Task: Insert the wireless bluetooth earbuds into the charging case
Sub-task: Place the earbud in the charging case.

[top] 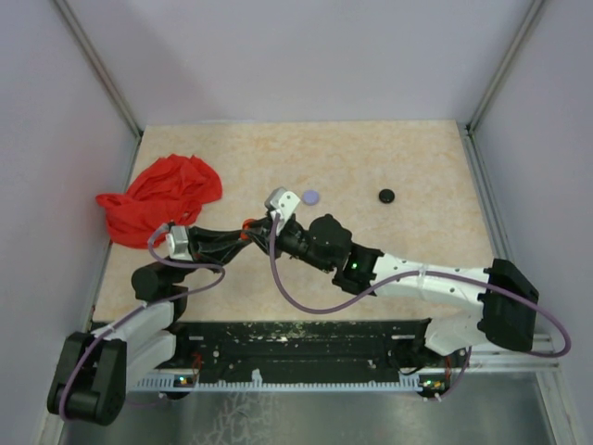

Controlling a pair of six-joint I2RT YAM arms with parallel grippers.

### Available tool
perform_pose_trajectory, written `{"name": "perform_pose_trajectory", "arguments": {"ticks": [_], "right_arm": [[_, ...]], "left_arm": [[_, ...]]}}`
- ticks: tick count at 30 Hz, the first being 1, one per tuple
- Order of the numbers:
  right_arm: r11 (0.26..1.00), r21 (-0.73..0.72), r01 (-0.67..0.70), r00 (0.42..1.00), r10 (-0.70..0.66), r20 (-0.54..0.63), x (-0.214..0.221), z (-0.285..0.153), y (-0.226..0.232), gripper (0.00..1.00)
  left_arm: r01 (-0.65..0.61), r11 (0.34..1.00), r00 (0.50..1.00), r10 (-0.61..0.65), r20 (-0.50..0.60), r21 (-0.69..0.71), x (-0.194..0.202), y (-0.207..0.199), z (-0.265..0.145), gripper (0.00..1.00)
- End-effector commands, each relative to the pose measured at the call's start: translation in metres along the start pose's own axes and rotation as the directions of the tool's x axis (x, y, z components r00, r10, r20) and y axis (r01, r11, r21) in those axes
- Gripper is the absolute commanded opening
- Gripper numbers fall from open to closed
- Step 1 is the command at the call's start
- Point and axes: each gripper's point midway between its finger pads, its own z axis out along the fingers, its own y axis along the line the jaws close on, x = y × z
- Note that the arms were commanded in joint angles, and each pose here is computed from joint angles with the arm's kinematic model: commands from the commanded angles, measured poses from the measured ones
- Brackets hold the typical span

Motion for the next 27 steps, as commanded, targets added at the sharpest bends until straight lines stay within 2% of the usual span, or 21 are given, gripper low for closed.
{"name": "perform_pose_trajectory", "arguments": {"ticks": [1,4,11,22,27], "right_arm": [[0.999,-0.019,-0.048,0.999,0.048,0.010,0.007,0.002,0.016,0.13],[0.997,0.009,-0.073,0.997,0.073,0.035,0.006,-0.001,0.014,0.13],[0.996,-0.023,-0.081,0.993,0.083,0.087,0.002,-0.004,0.022,0.13],[0.996,0.051,-0.068,0.997,0.066,0.049,0.009,-0.007,0.010,0.12],[0.993,0.066,-0.100,0.995,0.101,-0.021,0.015,0.000,0.014,0.14]], "left_arm": [[-0.196,0.980,0.966,0.187,0.179,0.033,-0.047,-0.017,0.002,0.00],[-0.195,0.981,0.965,0.188,0.184,0.021,-0.047,-0.016,0.001,0.00],[-0.190,0.982,0.965,0.185,0.187,0.013,-0.048,-0.015,0.002,0.00],[-0.191,0.981,0.962,0.190,0.198,-0.015,-0.050,-0.011,0.000,0.00],[-0.202,0.979,0.959,0.204,0.197,-0.030,-0.050,-0.008,0.000,0.00]]}}
